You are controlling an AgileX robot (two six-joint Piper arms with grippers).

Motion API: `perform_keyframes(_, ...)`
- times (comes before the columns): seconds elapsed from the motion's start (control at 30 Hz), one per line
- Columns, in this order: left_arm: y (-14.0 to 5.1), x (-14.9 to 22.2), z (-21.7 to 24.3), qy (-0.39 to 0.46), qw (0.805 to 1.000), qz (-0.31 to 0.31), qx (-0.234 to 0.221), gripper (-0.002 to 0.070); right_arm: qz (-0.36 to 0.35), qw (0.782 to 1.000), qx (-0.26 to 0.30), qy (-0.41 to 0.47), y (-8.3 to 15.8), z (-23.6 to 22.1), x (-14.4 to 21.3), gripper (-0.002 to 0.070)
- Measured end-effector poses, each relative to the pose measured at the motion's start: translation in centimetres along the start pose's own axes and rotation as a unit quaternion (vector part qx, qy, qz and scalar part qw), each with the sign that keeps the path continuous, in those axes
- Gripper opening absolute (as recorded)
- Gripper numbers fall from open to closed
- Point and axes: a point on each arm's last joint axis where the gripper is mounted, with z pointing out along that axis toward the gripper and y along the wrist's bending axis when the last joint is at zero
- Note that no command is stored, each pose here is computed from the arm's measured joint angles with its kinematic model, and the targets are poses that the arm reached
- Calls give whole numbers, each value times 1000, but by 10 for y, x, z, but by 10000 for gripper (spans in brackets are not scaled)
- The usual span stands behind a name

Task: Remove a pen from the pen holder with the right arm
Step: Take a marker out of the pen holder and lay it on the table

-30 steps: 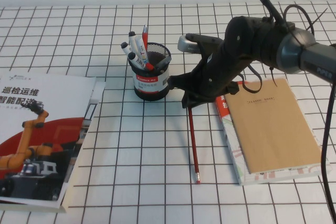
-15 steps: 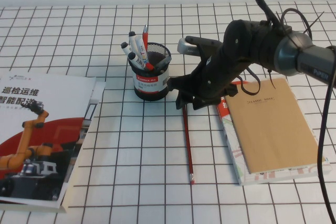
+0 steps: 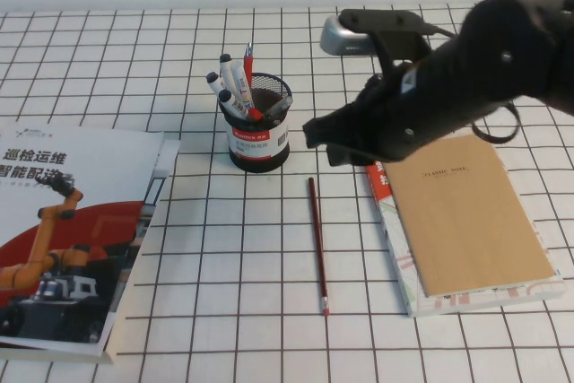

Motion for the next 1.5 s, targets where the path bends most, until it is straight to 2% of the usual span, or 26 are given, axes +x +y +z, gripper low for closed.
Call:
perform_keyframes(0.07,0,0,0,0,1000,0,0,-3,-8,1000,-3,-17,1,-27,13,15)
perform_keyframes(0.17,0,0,0,0,1000,0,0,-3,-25,999,6,-29,-4,-59,38,-6)
perform_keyframes(0.5,0,0,0,0,1000,0,0,-3,-54,994,-4,-96,-15,-161,113,-14)
perform_keyframes(0.63,0,0,0,0,1000,0,0,-3,-66,992,-9,-105,-16,-188,132,-14)
perform_keyframes(0.73,0,0,0,0,1000,0,0,-3,-107,989,-4,-100,-18,-200,142,-14)
perform_keyframes(0.87,0,0,0,0,1000,0,0,-3,-155,985,13,-75,-23,-194,150,-14)
perform_keyframes(1.0,0,0,0,0,1000,0,0,-3,-167,982,33,-84,-35,-176,160,-15)
perform_keyframes(1.1,0,0,0,0,1000,0,0,-3,-148,976,52,-154,-52,-166,172,-15)
perform_keyframes(1.23,0,0,0,0,1000,0,0,-3,-109,961,92,-235,-85,-141,206,-15)
perform_keyframes(1.37,0,0,0,0,1000,0,0,-3,-68,938,134,-313,-113,-120,249,-15)
perform_keyframes(1.5,0,0,0,0,1000,0,0,-3,-45,912,166,-372,-130,-105,284,-15)
